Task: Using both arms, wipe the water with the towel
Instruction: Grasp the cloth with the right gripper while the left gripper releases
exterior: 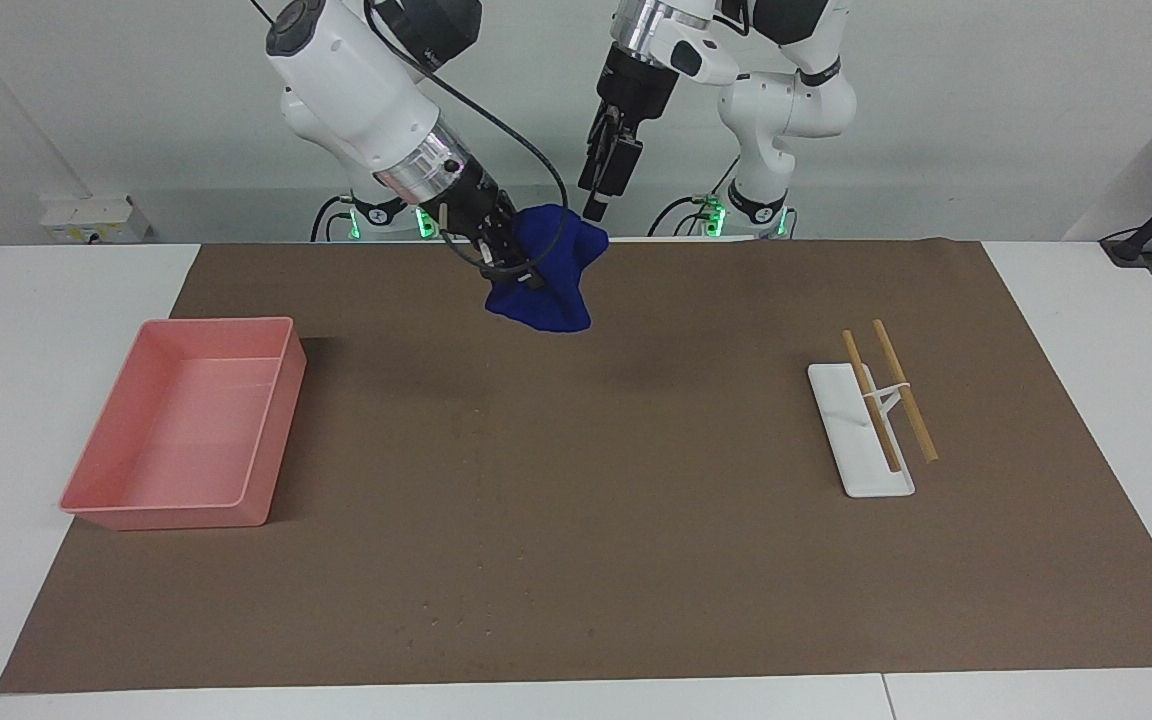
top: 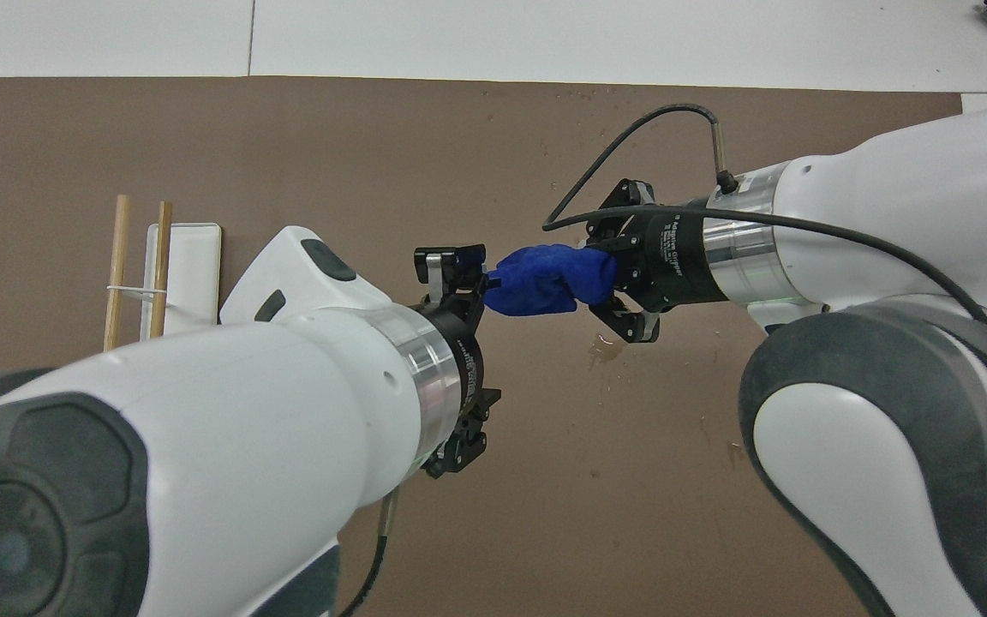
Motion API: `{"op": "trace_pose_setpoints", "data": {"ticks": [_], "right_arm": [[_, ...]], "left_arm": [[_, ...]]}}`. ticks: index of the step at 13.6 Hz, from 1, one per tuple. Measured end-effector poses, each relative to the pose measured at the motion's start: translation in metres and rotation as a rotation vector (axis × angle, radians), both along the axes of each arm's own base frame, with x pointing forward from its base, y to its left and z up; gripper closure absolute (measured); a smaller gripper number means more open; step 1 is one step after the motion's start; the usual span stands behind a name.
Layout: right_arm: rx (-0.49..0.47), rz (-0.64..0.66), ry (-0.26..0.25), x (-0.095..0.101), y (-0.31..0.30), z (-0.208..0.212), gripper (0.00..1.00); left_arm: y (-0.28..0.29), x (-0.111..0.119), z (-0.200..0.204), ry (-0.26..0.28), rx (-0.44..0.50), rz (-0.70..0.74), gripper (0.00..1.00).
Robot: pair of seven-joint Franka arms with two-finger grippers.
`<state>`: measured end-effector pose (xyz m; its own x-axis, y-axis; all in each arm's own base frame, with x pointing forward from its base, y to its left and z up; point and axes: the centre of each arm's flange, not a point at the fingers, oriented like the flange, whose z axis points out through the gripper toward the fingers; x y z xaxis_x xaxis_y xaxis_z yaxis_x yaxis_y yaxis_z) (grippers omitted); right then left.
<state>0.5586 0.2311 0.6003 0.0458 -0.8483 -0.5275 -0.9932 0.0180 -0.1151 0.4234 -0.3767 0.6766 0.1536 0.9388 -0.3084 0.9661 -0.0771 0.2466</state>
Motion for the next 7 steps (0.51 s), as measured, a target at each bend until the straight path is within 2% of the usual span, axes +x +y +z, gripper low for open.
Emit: {"op": "trace_pose_setpoints", "data": {"ticks": [1, 3, 7], "right_arm": [[-0.001, -0.022, -0.045, 0.009, -0.008, 0.000, 0.85], [-0.036, -0.020, -0.140, 0.025, -0.023, -0.008, 0.85], [-0.095, 0.002, -0.275, 0.067, -0.067, -0.054, 0.85]], "left_arm": [[0.007, 0.003, -0.005, 0.016, 0.036, -0.037, 0.00], [0.030, 0.013, -0.012, 0.034, 0.100, -0.123, 0.00], [0.089, 0.046, -0.018, 0.044, 0.162, -0.192, 0.00]]}}
